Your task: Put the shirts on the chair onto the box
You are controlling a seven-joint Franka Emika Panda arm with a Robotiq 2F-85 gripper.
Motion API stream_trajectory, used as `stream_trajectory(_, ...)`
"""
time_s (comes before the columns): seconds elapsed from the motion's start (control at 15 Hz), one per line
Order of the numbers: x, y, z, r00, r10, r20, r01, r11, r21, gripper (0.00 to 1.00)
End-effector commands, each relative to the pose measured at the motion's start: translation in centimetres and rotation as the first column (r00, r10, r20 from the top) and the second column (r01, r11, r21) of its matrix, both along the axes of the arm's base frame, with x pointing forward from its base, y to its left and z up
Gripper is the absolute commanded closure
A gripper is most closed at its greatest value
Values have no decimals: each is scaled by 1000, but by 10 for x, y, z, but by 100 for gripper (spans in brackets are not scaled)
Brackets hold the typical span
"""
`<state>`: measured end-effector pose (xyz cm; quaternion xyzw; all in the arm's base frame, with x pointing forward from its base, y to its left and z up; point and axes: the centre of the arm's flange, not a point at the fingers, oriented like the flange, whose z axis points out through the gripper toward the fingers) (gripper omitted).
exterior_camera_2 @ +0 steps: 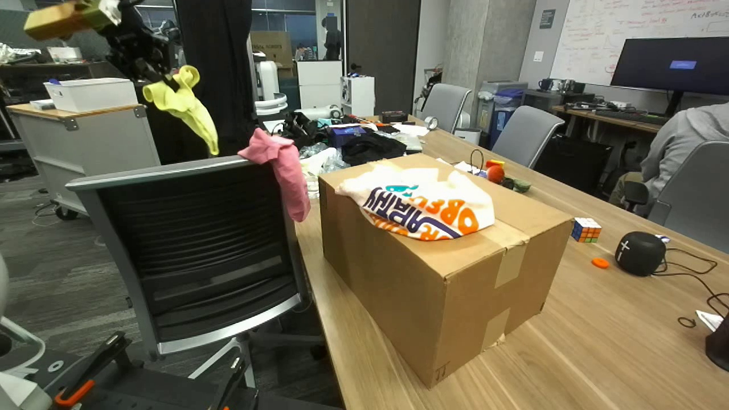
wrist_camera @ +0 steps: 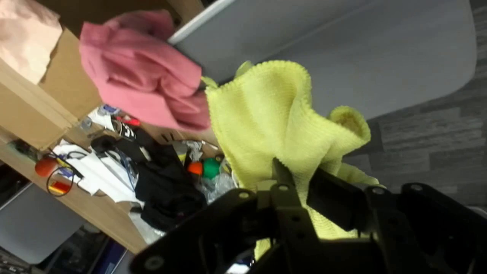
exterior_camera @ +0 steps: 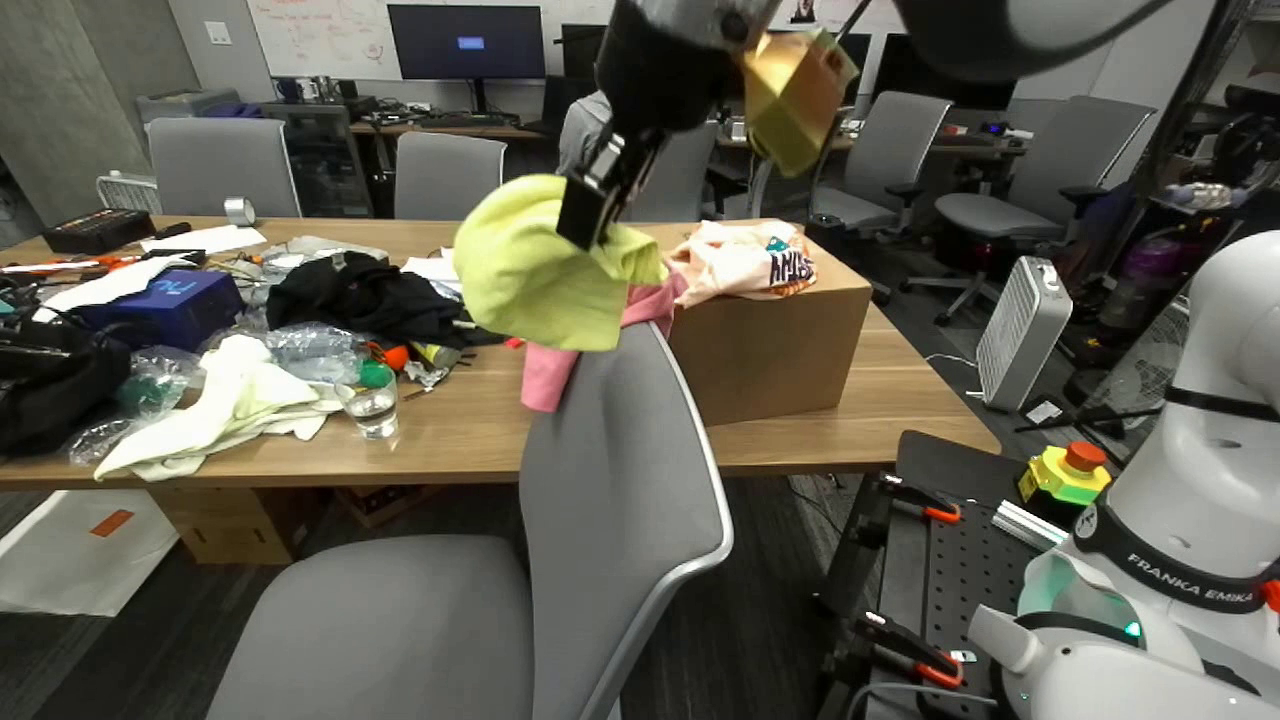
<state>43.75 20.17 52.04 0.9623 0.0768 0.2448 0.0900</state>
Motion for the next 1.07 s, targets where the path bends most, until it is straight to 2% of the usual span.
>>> stream_trajectory(0.0,10,10,86,994,-15,111,8,998,62,97)
stream_trajectory(0.2,17,7,136,981,-51,187,33,995,96,97)
stream_trajectory(0.33,14,-1,164,975,-78,209,56,992,109,97)
stream_trajectory(0.67,34,-45,172,957,-194,216,176,979,99,97)
stream_trajectory(0.8,45,-76,172,940,-271,209,256,962,96,97)
stream_trajectory(1.0,54,-128,170,897,-389,212,377,921,94,97)
